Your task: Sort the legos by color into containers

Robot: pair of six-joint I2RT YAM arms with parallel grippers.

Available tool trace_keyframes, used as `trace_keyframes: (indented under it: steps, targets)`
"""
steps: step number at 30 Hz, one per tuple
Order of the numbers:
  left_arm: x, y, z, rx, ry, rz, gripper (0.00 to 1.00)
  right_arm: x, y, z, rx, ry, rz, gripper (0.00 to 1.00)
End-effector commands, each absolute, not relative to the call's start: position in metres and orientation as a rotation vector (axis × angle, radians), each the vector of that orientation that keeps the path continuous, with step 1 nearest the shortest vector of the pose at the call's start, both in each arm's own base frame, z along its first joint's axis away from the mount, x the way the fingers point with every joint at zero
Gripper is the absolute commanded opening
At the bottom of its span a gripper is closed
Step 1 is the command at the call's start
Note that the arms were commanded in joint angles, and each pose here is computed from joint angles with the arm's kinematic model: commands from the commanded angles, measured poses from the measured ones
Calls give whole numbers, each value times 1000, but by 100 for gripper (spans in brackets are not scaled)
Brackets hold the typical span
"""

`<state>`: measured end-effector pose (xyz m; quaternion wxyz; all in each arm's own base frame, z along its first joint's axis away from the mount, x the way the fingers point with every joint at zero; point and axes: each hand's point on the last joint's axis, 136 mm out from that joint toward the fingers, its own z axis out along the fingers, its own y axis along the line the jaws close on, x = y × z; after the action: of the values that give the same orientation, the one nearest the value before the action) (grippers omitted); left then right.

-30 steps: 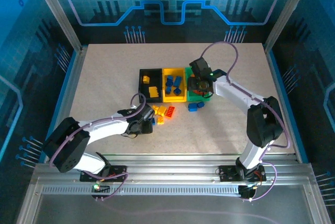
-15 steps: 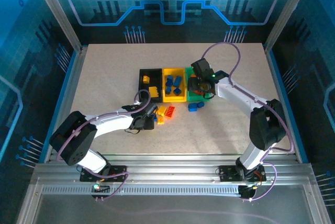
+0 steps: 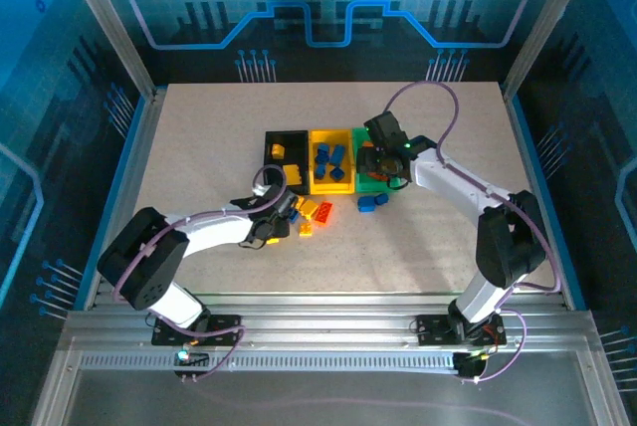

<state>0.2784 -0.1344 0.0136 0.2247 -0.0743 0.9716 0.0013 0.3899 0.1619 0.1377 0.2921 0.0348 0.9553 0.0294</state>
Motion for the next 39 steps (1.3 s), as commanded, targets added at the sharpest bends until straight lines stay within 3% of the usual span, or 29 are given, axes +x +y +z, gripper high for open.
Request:
trace_keyframes:
  steps: [1, 4, 7, 11, 16, 24, 28, 32, 38, 39]
  targets:
    - [259, -129, 5, -212, 2733, -10, 48, 391, 159, 145, 133, 2520, 97, 79]
    - [254, -130, 6, -237, 2736, -35, 31, 392, 160, 143, 138, 2526, 98, 79]
    - [255, -137, 27, -256, 2696, -102, 24, 391, 159, 144, 139, 2524, 93, 79]
    - [276, -151, 89, -286, 2563, -236, 23, 386, 156, 146, 141, 2515, 103, 79]
    - [338, -153, 151, -351, 2419, -281, 24, 375, 155, 139, 144, 2529, 119, 79]
    - [430, -152, 135, -414, 2422, -142, 25, 356, 154, 135, 135, 2545, 135, 79]
    - [454, -156, 118, -410, 2466, -93, 36, 347, 155, 139, 125, 2542, 153, 79]
    - [463, -165, 118, -403, 2482, -120, 61, 338, 157, 141, 100, 2547, 172, 80]
    - [448, -190, 173, -350, 2393, -313, 97, 320, 160, 130, 70, 2580, 195, 83]
    - [440, -195, 182, -328, 2378, -345, 99, 316, 161, 125, 67, 2592, 199, 84]
